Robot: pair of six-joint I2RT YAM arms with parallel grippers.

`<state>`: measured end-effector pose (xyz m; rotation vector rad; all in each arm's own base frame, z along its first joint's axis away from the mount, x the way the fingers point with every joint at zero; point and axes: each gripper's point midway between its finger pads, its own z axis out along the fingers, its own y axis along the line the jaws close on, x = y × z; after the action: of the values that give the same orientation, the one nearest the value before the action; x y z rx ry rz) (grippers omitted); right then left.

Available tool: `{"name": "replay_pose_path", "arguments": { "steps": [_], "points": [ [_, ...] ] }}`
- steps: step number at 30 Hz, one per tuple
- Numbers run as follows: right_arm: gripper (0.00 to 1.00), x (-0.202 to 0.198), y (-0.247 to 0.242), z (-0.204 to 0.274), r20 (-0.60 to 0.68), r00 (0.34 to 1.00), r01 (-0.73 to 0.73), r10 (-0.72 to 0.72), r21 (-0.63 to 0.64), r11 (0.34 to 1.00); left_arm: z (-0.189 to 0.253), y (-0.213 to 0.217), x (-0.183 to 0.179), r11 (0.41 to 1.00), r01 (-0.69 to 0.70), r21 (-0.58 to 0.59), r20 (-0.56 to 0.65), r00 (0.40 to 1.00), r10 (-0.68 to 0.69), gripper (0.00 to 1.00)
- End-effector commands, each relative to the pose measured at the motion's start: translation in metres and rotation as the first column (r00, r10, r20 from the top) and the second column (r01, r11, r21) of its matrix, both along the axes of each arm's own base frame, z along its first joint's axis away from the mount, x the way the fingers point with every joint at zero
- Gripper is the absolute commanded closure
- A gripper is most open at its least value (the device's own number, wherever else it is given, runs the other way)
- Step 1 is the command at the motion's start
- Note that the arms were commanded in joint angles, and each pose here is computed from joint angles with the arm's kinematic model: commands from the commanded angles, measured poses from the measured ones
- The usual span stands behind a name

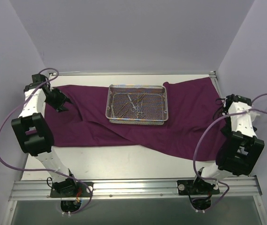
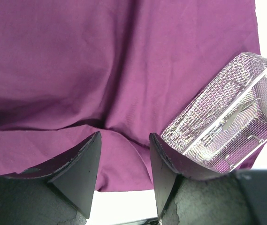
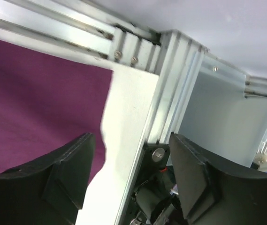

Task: Open and lay out the surgical kit
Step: Smooth out the surgical kit at the center of the board.

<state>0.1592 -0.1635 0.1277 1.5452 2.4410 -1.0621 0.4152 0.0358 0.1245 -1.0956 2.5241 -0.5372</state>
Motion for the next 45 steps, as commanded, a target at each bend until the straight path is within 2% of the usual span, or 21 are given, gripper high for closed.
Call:
{"name": "replay_pose_path", "arguments": {
  "steps": [1,2,3,4,5,6,7,9,10,11,12,13,15,16,19,25,26,32,37,40,45],
  "points": [
    [0.34,0.041,-0.012,0.042,0.064,0.991,-0.109,0.115,-0.086,0.990,0.012,0.001,0.012,0.999,0.038,0.032,0.033,0.999,-0.039,0.46],
    [0.34,0.068,-0.011,0.048,0.068,0.972,-0.219,0.225,-0.085,0.972,0.011,-0.001,0.014,0.998,0.050,0.037,0.031,0.998,-0.051,0.46],
    [0.34,0.105,0.010,0.049,0.124,0.927,-0.347,0.353,-0.070,0.935,0.015,-0.001,0.019,0.997,0.057,0.045,0.046,0.997,-0.059,0.46],
    [0.34,0.149,0.016,0.068,0.239,0.873,-0.406,0.424,-0.126,0.905,0.016,-0.002,0.021,0.997,0.066,0.050,0.051,0.996,-0.069,0.46],
    [0.35,0.177,0.025,0.060,0.266,0.840,-0.460,0.473,-0.114,0.881,0.013,-0.005,0.025,0.995,0.080,0.054,0.050,0.995,-0.082,0.47],
    [0.37,0.207,0.051,0.052,0.363,0.766,-0.555,0.530,-0.041,0.831,0.014,-0.007,0.030,0.994,0.094,0.060,0.061,0.993,-0.097,0.47],
    [0.41,0.246,0.060,0.059,0.487,0.686,-0.585,0.541,-0.072,0.808,0.021,-0.011,0.038,0.991,0.113,0.065,0.090,0.989,-0.119,0.49],
    [0.50,0.288,0.080,0.027,0.566,0.634,-0.639,0.526,0.001,0.769,0.016,-0.023,0.050,0.985,0.160,0.057,0.107,0.980,-0.165,0.58],
    [0.56,0.310,0.095,0.022,0.623,0.587,-0.671,0.518,0.016,0.741,0.018,-0.032,0.053,0.982,0.186,0.023,0.127,0.974,-0.188,0.62],
    [0.59,0.330,0.101,0.002,0.631,0.583,-0.684,0.512,0.042,0.728,0.014,-0.039,0.055,0.978,0.207,-0.008,0.128,0.970,-0.205,0.66],
    [0.60,0.342,0.110,-0.008,0.655,0.563,-0.707,0.504,0.065,0.705,0.013,-0.049,0.060,0.972,0.232,-0.025,0.153,0.962,-0.225,0.75],
    [0.62,0.355,0.130,-0.013,0.705,0.516,-0.752,0.486,0.101,0.652,0.014,-0.055,0.062,0.969,0.242,-0.038,0.165,0.958,-0.233,0.77],
    [0.73,0.366,0.138,-0.037,0.697,0.530,-0.755,0.482,0.130,0.642,0.008,-0.062,0.071,0.964,0.263,-0.041,0.170,0.952,-0.253,0.87],
    [0.81,0.376,0.142,-0.037,0.717,0.499,-0.768,0.487,0.105,0.632,0.005,-0.063,0.073,0.964,0.263,-0.031,0.155,0.954,-0.256,0.92],
    [0.89,0.385,0.150,-0.057,0.746,0.474,-0.781,0.468,0.110,0.615,-0.013,-0.062,0.091,0.967,0.254,0.003,0.126,0.959,-0.252,0.98],
    [0.98,0.390,0.166,-0.092,0.771,0.467,-0.807,0.433,0.170,0.566,-0.039,-0.063,0.122,0.975,0.220,0.019,0.108,0.969,-0.220,0.98],
    [0.98,0.388,0.165,-0.100,0.764,0.479,-0.802,0.433,0.180,0.569,-0.058,-0.063,0.124,0.976,0.217,0.010,0.069,0.974,-0.217,0.98],
    [1.00,0.375,0.153,-0.144,0.719,0.549,-0.766,0.427,0.229,0.600,-0.096,-0.053,0.131,0.985,0.171,0.022,-0.049,0.984,-0.170,0.98],
    [1.00,0.369,0.120,-0.175,0.674,0.640,-0.681,0.370,0.274,0.679,-0.132,-0.049,0.139,0.988,0.151,-0.010,-0.084,0.985,-0.152,0.98],
    [1.00,0.369,0.102,-0.193,0.652,0.673,-0.650,0.349,0.295,0.701,-0.146,-0.040,0.144,0.994,0.103,-0.027,-0.113,0.988,-0.106,0.98],
    [1.00,0.387,0.087,-0.204,0.618,0.701,-0.633,0.356,0.309,0.710,-0.146,-0.022,0.162,0.998,0.039,-0.043,-0.077,0.996,-0.042,0.98]
  ]
}}
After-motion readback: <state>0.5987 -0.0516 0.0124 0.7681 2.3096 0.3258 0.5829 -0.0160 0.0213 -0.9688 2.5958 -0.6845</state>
